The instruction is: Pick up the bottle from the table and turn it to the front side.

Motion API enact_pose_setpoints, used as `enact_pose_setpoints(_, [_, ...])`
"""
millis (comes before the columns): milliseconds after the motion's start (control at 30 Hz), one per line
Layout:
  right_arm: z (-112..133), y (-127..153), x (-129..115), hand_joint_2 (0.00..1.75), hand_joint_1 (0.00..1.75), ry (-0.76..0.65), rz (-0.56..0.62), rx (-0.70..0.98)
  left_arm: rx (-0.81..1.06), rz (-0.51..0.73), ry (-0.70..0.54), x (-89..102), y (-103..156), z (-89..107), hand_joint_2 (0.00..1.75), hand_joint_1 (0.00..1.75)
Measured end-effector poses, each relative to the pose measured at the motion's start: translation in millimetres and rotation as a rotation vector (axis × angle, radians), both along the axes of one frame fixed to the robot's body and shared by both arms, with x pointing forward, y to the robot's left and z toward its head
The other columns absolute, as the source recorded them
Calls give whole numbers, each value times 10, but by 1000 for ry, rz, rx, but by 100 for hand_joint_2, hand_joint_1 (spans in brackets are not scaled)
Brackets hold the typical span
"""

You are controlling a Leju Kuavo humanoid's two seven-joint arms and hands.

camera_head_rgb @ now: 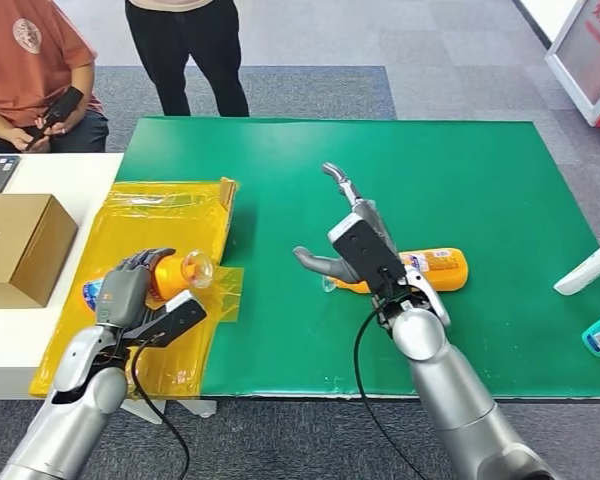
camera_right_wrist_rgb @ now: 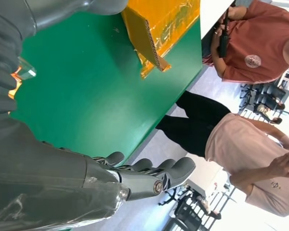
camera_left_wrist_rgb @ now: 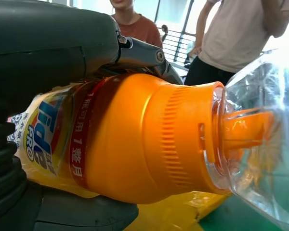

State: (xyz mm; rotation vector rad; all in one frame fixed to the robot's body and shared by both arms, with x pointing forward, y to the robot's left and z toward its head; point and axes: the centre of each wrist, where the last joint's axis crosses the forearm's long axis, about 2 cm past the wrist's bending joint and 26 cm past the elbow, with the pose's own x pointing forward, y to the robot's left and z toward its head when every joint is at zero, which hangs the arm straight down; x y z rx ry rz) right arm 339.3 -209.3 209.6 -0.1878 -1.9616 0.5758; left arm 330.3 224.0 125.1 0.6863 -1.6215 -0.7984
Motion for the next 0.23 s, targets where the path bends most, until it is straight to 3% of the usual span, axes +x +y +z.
enact_pose_setpoints(233, [22, -1, -21, 175, 0, -12, 1, -1, 14, 31, 43, 50, 65, -77, 175, 175])
